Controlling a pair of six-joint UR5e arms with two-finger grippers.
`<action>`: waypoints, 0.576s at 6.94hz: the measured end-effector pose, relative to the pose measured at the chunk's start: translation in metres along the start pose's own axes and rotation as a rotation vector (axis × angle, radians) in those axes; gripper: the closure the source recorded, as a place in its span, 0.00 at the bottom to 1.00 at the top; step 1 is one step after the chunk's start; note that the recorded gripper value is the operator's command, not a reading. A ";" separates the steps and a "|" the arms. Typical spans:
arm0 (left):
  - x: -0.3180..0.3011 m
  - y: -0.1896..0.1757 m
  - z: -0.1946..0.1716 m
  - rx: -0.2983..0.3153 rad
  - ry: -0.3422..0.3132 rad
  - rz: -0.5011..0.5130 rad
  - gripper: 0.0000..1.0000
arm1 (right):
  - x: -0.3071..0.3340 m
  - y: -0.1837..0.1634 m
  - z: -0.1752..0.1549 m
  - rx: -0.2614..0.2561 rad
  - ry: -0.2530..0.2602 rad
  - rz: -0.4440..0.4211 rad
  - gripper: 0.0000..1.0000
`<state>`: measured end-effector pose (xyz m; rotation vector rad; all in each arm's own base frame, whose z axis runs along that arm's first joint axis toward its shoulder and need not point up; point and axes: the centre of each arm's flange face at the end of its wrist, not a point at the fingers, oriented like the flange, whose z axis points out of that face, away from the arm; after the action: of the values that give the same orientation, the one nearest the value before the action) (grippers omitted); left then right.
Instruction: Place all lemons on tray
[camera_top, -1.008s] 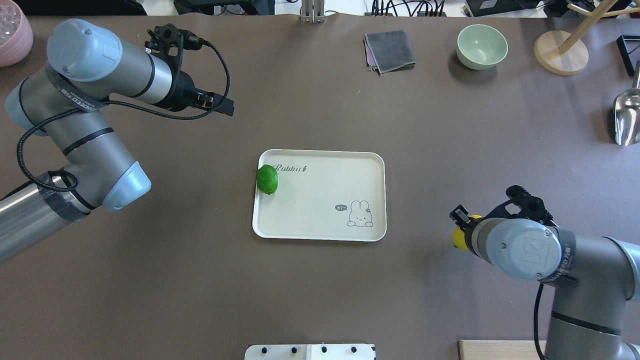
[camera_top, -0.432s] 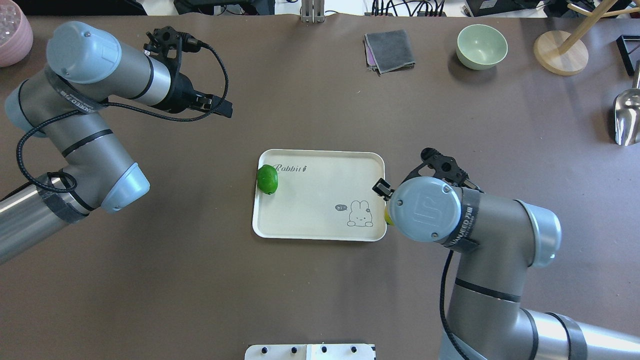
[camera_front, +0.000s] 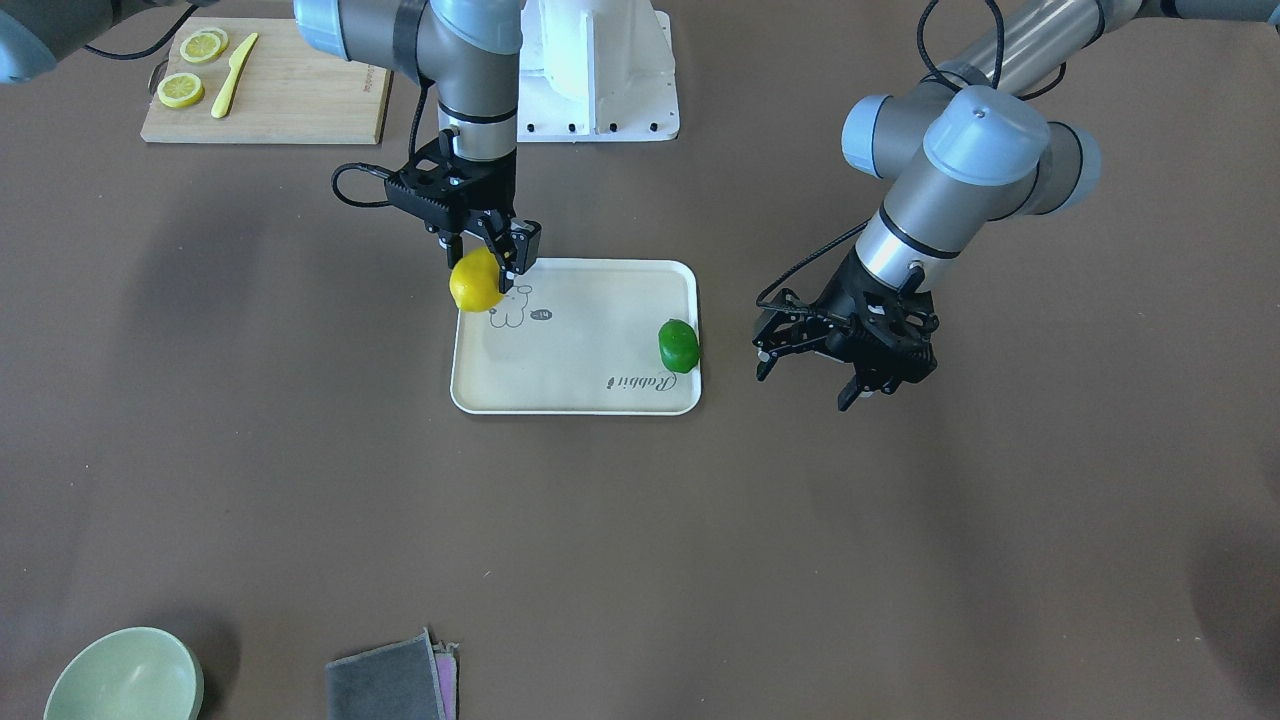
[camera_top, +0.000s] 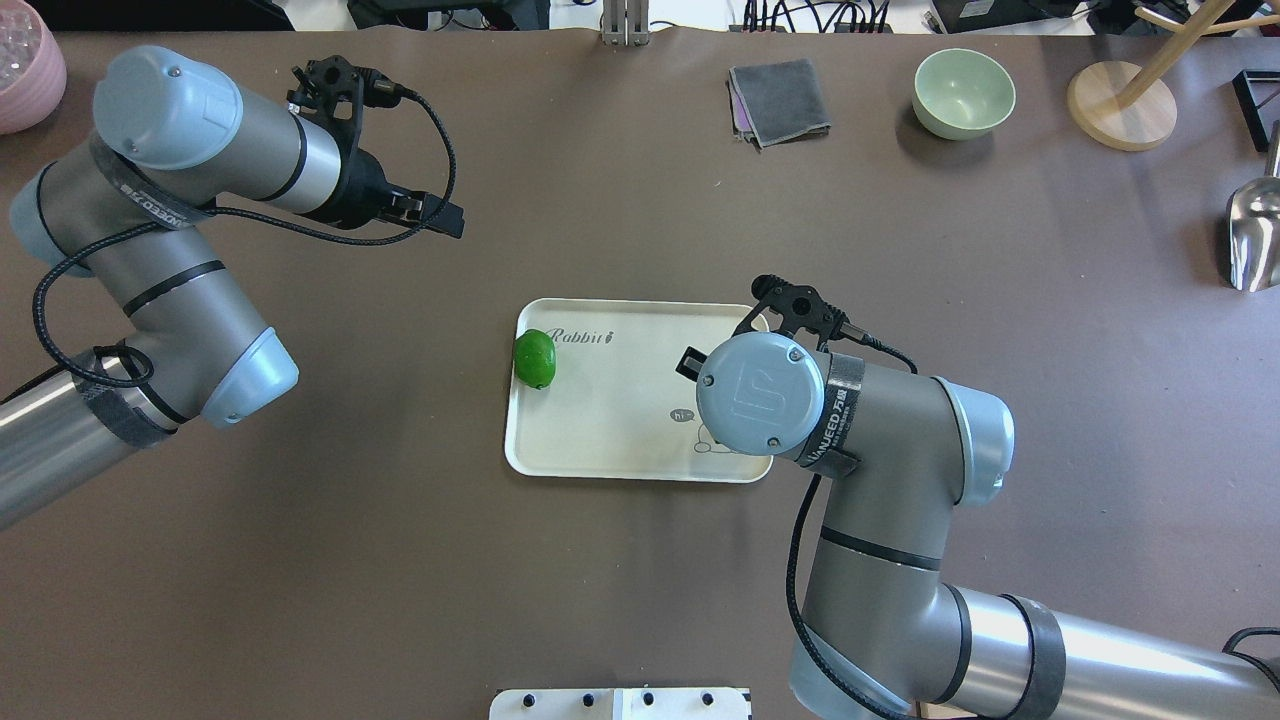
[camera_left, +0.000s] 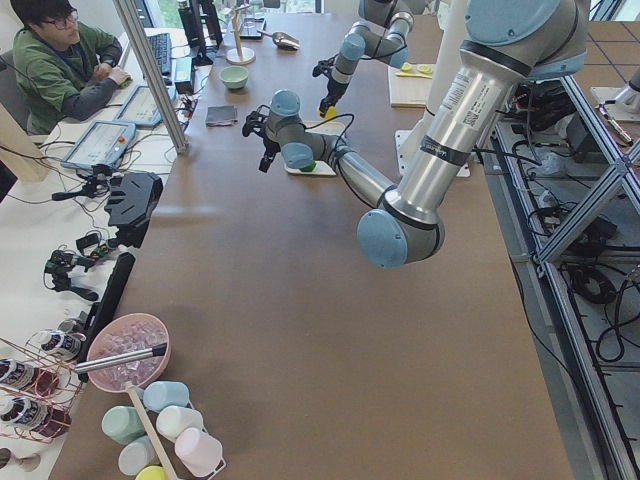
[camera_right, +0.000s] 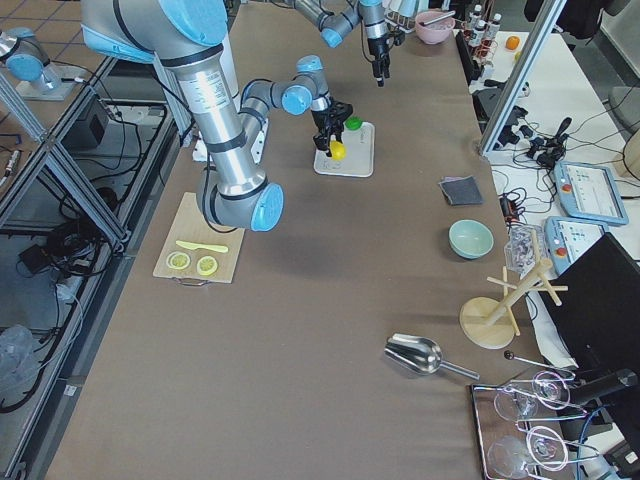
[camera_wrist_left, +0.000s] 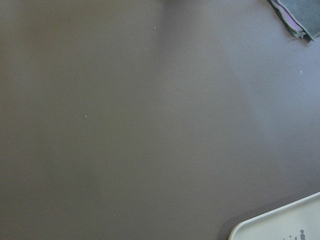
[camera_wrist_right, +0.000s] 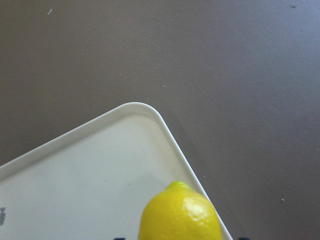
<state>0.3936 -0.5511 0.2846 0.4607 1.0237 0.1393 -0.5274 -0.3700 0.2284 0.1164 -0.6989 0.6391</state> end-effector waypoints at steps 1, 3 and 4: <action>0.000 0.000 0.000 0.000 0.000 0.000 0.02 | -0.007 -0.011 -0.007 -0.002 -0.020 0.001 0.00; -0.002 0.001 0.000 -0.014 0.007 -0.002 0.02 | -0.011 -0.062 -0.044 -0.045 -0.068 -0.010 0.00; -0.013 -0.001 -0.005 -0.035 0.008 0.004 0.02 | 0.000 -0.099 -0.063 -0.067 -0.073 -0.048 0.00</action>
<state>0.3824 -0.5550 0.2920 0.4304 1.0264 0.1620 -0.4342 -0.4303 0.1912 0.0942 -0.7848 0.5674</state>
